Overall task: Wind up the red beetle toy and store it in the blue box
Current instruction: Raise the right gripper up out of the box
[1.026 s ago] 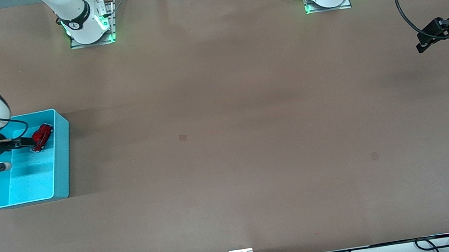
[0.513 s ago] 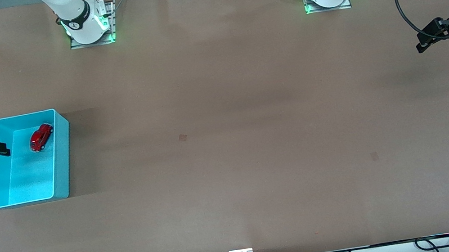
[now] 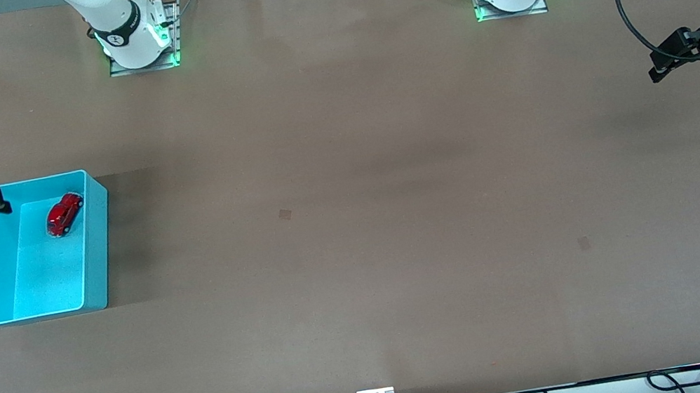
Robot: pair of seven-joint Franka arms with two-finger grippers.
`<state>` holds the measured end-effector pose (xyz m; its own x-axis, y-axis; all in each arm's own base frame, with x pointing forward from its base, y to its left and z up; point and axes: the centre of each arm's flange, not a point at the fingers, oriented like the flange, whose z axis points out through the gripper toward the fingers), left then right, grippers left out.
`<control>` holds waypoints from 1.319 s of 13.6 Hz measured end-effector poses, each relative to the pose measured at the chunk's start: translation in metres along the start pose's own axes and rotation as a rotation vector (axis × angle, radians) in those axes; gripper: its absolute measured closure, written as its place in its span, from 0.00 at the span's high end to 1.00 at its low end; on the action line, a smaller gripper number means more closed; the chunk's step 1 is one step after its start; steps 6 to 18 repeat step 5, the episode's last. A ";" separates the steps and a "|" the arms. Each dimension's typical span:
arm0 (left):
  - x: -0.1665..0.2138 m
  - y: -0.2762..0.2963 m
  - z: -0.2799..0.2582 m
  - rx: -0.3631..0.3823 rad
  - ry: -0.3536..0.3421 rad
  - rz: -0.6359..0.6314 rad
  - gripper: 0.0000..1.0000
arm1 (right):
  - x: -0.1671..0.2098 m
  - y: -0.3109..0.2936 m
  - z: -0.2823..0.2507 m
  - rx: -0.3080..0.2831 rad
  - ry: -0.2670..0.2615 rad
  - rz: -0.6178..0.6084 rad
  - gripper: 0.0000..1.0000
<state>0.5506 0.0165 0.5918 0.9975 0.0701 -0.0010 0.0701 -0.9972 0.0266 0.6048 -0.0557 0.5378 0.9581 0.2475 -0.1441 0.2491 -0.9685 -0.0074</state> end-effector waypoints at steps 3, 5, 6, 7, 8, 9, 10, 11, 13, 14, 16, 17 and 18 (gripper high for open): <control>0.000 0.000 0.000 0.000 0.000 0.000 1.00 | -0.008 -0.020 -0.030 -0.009 0.013 0.025 1.00; 0.000 0.000 0.000 0.000 0.000 0.000 1.00 | -0.012 -0.025 -0.038 -0.012 0.023 0.023 1.00; 0.000 0.000 0.000 0.000 0.000 0.000 1.00 | -0.012 -0.025 -0.038 -0.012 0.023 0.023 1.00; 0.000 0.000 0.000 0.000 0.000 0.000 1.00 | -0.012 -0.025 -0.038 -0.012 0.023 0.023 1.00; 0.000 0.000 0.000 0.000 0.000 0.000 1.00 | -0.012 -0.025 -0.038 -0.012 0.023 0.023 1.00; 0.000 0.000 0.000 0.000 0.000 0.000 1.00 | -0.012 -0.025 -0.038 -0.012 0.023 0.023 1.00; 0.000 0.000 0.000 0.000 0.000 0.000 1.00 | -0.012 -0.025 -0.038 -0.012 0.023 0.023 1.00; 0.000 0.000 0.000 0.000 0.000 0.000 1.00 | -0.012 -0.025 -0.038 -0.012 0.023 0.023 1.00; 0.000 0.000 0.000 0.000 0.000 0.000 1.00 | -0.012 -0.025 -0.038 -0.012 0.023 0.023 1.00; 0.000 0.000 0.000 0.000 0.000 0.000 1.00 | -0.012 -0.025 -0.038 -0.012 0.023 0.023 1.00; 0.000 0.000 0.000 0.000 0.000 0.000 1.00 | -0.012 -0.025 -0.038 -0.012 0.023 0.023 1.00; 0.000 0.000 0.000 0.000 0.000 0.000 1.00 | -0.012 -0.025 -0.038 -0.012 0.023 0.023 1.00; 0.000 0.000 0.000 0.000 0.000 0.000 1.00 | -0.012 -0.025 -0.038 -0.012 0.023 0.023 1.00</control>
